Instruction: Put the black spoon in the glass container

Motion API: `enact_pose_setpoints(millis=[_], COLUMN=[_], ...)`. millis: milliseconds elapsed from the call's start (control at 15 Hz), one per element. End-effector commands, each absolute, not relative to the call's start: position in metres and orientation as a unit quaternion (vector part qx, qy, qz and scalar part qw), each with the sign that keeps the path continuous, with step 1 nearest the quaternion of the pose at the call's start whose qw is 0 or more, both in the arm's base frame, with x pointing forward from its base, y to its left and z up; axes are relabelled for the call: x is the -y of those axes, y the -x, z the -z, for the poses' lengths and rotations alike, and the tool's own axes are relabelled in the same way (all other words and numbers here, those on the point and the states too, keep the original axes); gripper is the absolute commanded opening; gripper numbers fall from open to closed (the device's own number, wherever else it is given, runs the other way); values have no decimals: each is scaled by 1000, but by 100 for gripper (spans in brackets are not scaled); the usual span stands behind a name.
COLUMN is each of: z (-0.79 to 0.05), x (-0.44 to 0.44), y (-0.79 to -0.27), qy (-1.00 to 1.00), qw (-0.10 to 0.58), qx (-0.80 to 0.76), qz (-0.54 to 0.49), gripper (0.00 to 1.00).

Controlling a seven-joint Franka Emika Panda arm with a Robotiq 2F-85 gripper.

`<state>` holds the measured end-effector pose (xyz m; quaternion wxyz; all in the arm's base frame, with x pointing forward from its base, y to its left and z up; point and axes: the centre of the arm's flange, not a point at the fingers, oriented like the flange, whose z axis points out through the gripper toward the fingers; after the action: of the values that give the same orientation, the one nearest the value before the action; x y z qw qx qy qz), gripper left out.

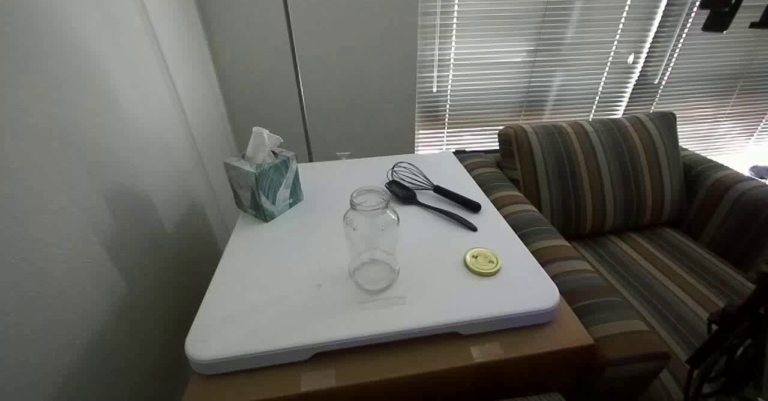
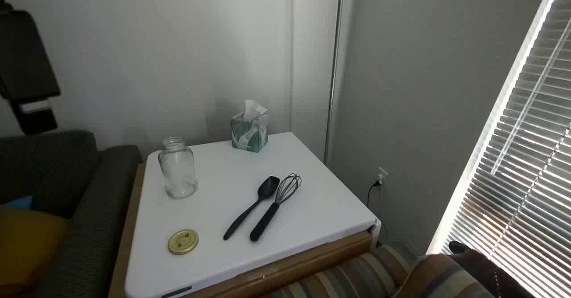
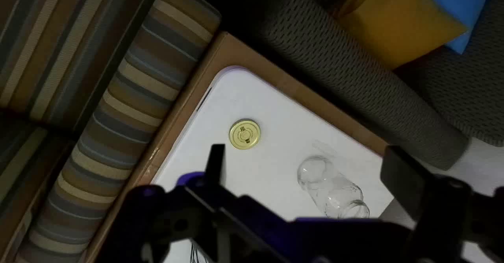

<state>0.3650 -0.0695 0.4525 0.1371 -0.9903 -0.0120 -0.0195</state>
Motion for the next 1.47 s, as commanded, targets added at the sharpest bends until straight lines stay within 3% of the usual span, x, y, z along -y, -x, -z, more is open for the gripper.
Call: enact_pose_setpoints(millis=[0,600,1000,1400], z=[-452,-436,-403,-381], x=[69,57,50,22], y=[-365,-371,-422,-494], qy=[990,986,971,967], qw=[137,161,214,223], qx=[12,-1,-1,102], qz=[19,49,105,64], gripper=[100,100,100,100])
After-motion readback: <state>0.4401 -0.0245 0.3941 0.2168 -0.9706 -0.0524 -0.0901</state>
